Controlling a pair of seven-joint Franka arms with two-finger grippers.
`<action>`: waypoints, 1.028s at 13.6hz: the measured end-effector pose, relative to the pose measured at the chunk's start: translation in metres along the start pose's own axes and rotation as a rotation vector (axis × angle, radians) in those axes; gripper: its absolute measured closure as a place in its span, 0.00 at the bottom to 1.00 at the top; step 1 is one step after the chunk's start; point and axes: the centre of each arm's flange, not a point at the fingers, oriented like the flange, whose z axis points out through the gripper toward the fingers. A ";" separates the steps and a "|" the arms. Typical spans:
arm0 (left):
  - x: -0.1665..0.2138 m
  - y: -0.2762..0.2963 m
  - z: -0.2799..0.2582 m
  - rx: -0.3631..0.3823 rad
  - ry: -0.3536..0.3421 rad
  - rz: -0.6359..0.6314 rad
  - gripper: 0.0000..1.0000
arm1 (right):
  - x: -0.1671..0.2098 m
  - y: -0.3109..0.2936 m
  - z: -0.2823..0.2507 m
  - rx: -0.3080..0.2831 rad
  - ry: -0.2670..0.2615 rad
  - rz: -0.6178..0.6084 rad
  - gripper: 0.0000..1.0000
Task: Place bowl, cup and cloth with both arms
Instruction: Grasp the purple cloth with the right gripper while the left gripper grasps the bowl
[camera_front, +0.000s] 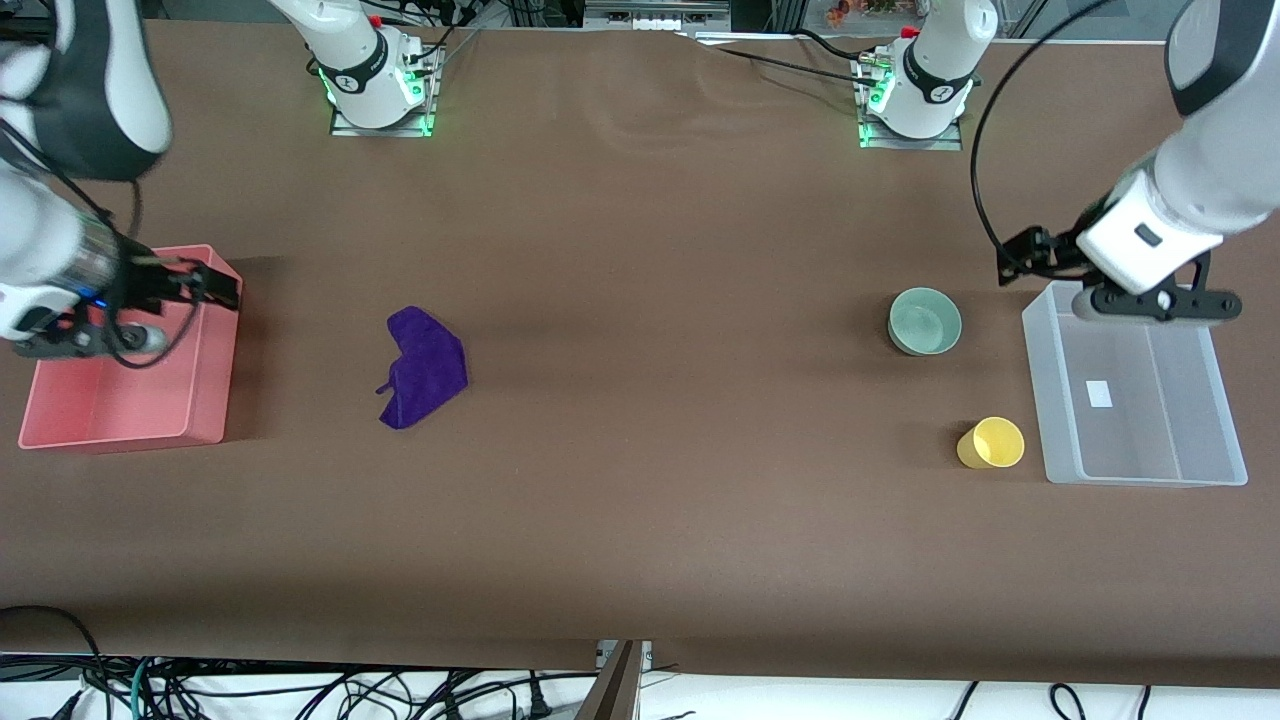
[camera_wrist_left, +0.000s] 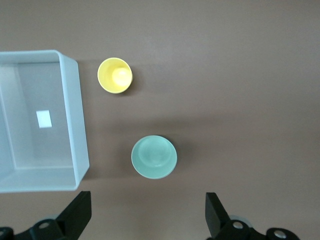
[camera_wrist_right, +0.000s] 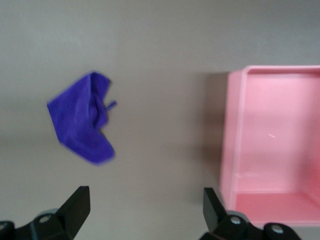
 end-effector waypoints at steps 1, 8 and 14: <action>0.008 -0.008 0.013 -0.005 -0.010 0.009 0.00 | 0.000 -0.010 0.027 0.009 0.023 0.026 0.00; 0.005 -0.030 0.220 -0.029 -0.070 0.020 0.00 | -0.013 -0.079 0.178 0.061 0.165 0.058 0.00; -0.053 -0.030 0.323 0.038 -0.031 0.133 0.00 | -0.009 -0.117 0.245 0.102 0.220 0.037 0.00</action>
